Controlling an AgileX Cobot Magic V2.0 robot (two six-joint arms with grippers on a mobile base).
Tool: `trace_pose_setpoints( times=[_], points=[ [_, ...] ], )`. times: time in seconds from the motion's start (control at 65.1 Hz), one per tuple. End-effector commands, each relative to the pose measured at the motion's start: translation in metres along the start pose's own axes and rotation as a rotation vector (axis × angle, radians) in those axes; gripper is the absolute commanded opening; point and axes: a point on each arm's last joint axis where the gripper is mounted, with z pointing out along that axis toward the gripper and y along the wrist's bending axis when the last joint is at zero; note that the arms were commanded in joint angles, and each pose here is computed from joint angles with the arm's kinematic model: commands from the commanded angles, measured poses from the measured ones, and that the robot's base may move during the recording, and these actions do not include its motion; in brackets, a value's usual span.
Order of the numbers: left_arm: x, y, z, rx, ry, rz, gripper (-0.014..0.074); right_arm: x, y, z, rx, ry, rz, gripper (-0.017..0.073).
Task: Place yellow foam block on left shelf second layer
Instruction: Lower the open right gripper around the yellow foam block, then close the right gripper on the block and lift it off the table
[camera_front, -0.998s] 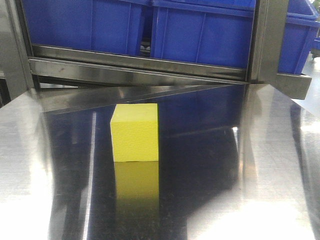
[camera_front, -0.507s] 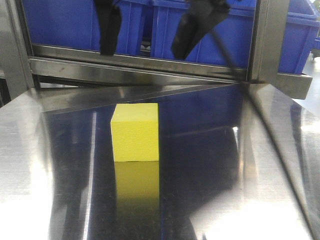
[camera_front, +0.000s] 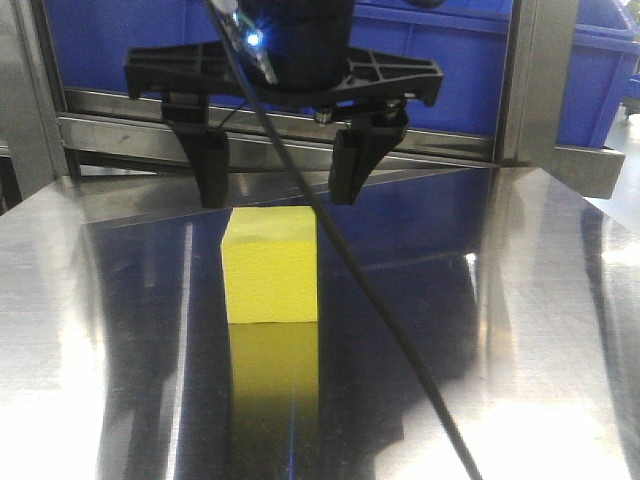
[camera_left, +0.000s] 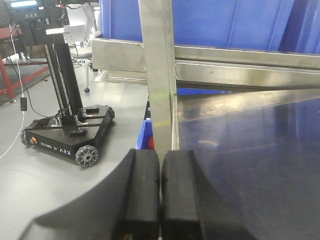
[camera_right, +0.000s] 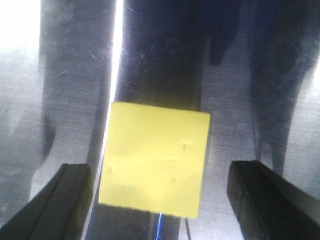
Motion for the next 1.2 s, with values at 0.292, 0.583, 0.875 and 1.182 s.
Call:
trace_pose_setpoints(
  times=[0.292,0.583,0.875,1.182],
  points=[
    [0.000,-0.002,0.000,0.021,-0.071,-0.003,0.0136,-0.013,0.007,-0.007,-0.051,-0.094,-0.002,0.0624],
    [0.000,-0.002,0.000,0.021,-0.071,-0.003,0.0136,-0.010,0.009,0.013,-0.024,-0.062,-0.011,0.0624],
    [0.000,-0.002,0.000,0.021,-0.071,-0.003,0.0136,-0.009,0.010,0.017,-0.025,-0.045,-0.002,0.0576],
    [0.000,-0.002,0.000,0.021,-0.071,-0.003,0.0136,-0.018,0.000,0.012,-0.058,-0.051,0.048,0.0282]
  ],
)
